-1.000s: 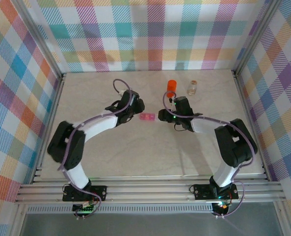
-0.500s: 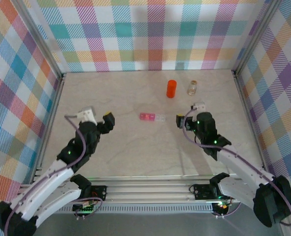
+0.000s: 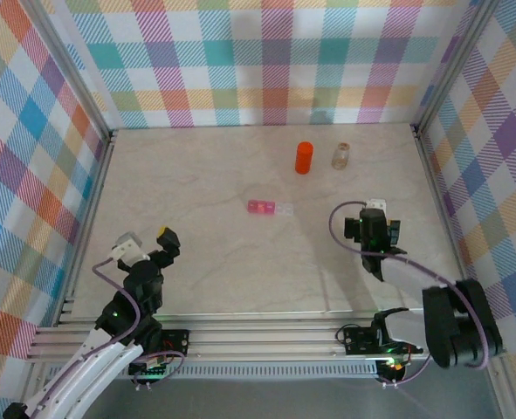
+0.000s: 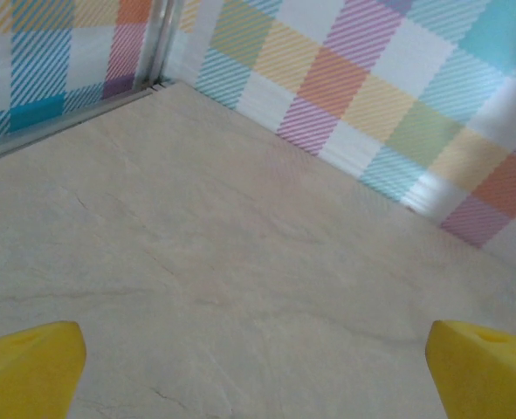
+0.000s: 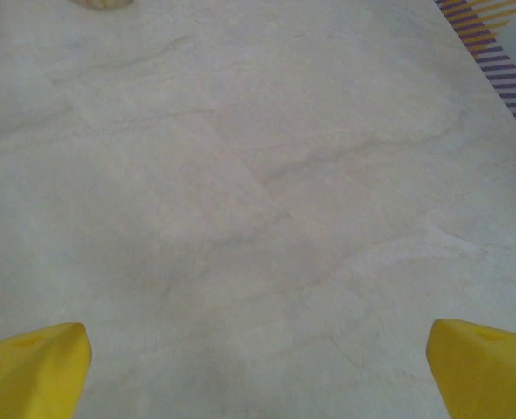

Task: Sort the pills into containers

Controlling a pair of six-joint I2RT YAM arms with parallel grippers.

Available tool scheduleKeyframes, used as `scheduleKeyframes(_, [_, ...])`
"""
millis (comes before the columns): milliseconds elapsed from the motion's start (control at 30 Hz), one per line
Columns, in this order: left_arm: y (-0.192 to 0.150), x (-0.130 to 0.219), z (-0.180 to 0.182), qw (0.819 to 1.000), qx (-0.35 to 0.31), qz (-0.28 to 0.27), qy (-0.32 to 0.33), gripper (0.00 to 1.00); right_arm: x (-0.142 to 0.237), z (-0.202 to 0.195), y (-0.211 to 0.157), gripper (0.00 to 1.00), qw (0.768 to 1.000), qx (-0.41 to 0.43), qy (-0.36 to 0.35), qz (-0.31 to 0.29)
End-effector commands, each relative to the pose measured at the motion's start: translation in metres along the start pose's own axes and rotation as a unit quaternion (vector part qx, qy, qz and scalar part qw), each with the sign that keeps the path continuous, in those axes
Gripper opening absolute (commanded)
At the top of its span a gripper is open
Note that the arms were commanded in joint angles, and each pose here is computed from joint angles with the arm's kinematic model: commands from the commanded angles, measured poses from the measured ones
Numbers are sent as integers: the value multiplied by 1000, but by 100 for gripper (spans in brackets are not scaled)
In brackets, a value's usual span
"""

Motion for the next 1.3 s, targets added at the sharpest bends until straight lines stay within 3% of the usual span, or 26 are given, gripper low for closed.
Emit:
scheduleKeyframes(0, [-7,0,12,999,28,-6,30,100,-10,12,29,99,999,-33,21,-36])
scheduleKeyframes(500, [-20,-5,14,998,56,-2,35,100,-23,28,43,99,993,-12,69,-90])
scheduleKeyframes(633, [-22,-6,14,998,54,1,37,100,-24,25,42,99,983,-18,92,-161])
scheduleKeyframes(700, [-22,-6,14,998,51,2,41,100,-21,24,38,99,984,-26,105,-141])
scheduleKeyframes(1000, [-26,-9,16,998,46,2,50,100,-18,24,34,99,980,-23,128,-154])
scheduleKeyframes(1200, [-26,-11,16,998,36,7,57,100,-20,28,24,99,969,-11,181,-170])
scheduleKeyframes(1267, [-26,-11,16,998,33,8,58,100,-23,30,21,99,974,-11,183,-132])
Point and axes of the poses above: each hand's point on the last joint's axis, 136 mm out from that joint toward the fingers, its own x axis back along the fingers, its own z axis along the line the jaws close on, y = z × x, the point moved 5 cm from there along x, back along the fingers, and after that the axes turned 13 degrees about -x, right-handed, at the moved point
